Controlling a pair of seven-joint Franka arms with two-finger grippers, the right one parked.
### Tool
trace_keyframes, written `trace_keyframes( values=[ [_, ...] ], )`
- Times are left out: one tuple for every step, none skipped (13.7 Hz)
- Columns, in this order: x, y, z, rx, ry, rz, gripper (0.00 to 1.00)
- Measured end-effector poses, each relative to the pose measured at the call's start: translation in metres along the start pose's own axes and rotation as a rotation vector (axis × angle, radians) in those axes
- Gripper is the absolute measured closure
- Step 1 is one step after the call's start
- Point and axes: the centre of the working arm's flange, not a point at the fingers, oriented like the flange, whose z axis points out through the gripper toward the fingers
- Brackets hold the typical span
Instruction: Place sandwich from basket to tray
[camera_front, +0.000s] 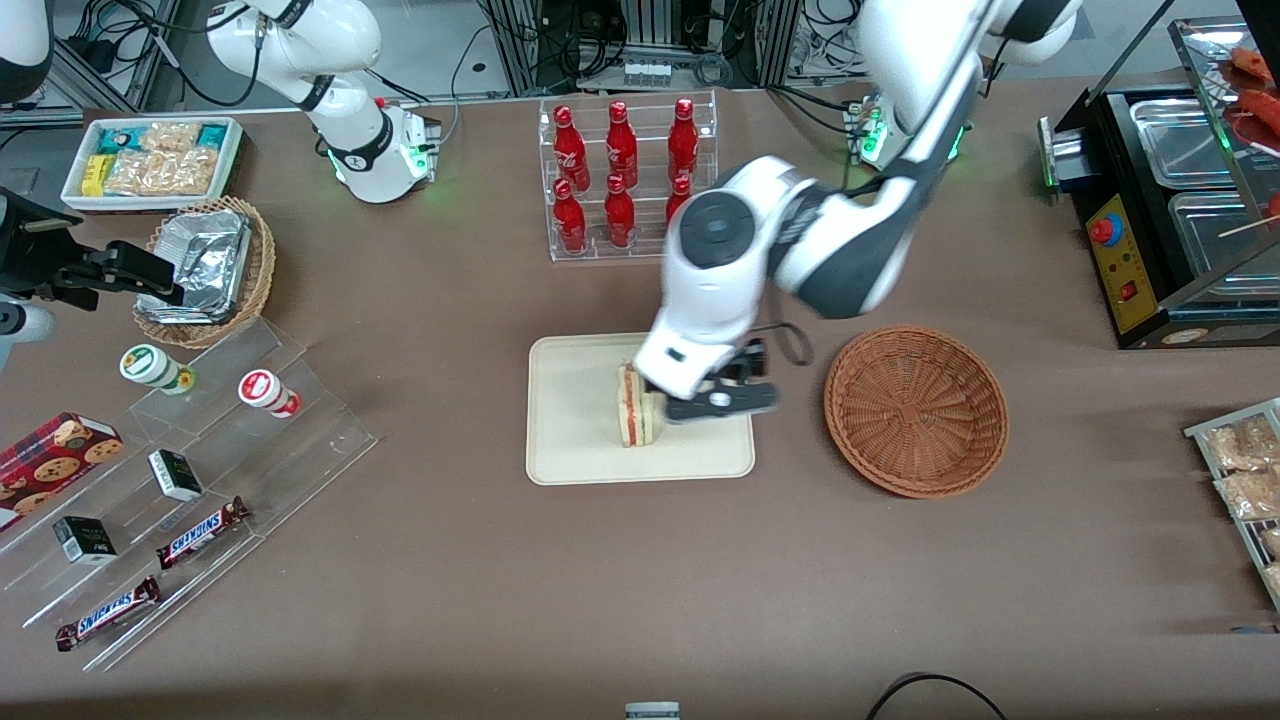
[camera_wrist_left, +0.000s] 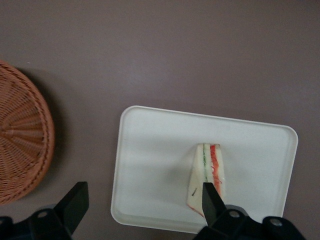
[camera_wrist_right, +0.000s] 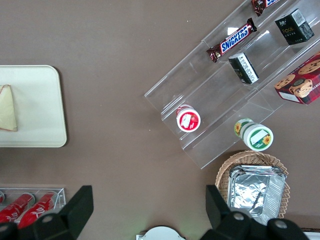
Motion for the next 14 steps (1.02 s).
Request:
trace_keyframes(
  values=[
    [0.01,-0.022,-0.014,0.007,0.003,-0.031,0.0],
    [0.018,-0.044,-0.029,0.012,0.009,-0.05,0.0],
    [0.023,-0.065,-0.045,0.018,0.013,-0.053,0.0],
    [0.027,-0.087,-0.06,0.031,0.01,-0.049,0.0],
    [0.03,-0.108,-0.074,0.044,0.005,-0.042,0.0],
    [0.033,-0.128,-0.088,0.053,0.003,-0.041,0.0],
    [0.035,-0.145,-0.099,0.059,0.002,-0.039,0.0],
    [0.037,-0.16,-0.107,0.06,-0.005,-0.027,0.0],
    [0.039,-0.173,-0.114,0.056,-0.019,-0.009,0.0],
    [0.042,-0.188,-0.12,0.048,-0.035,0.008,0.0],
    [0.045,-0.203,-0.126,0.04,-0.046,0.022,0.0],
    [0.049,-0.22,-0.132,0.034,-0.057,0.038,0.0],
    [0.053,-0.238,-0.138,0.026,-0.07,0.056,0.0],
    [0.057,-0.256,-0.144,0.019,-0.074,0.072,0.0]
  ],
)
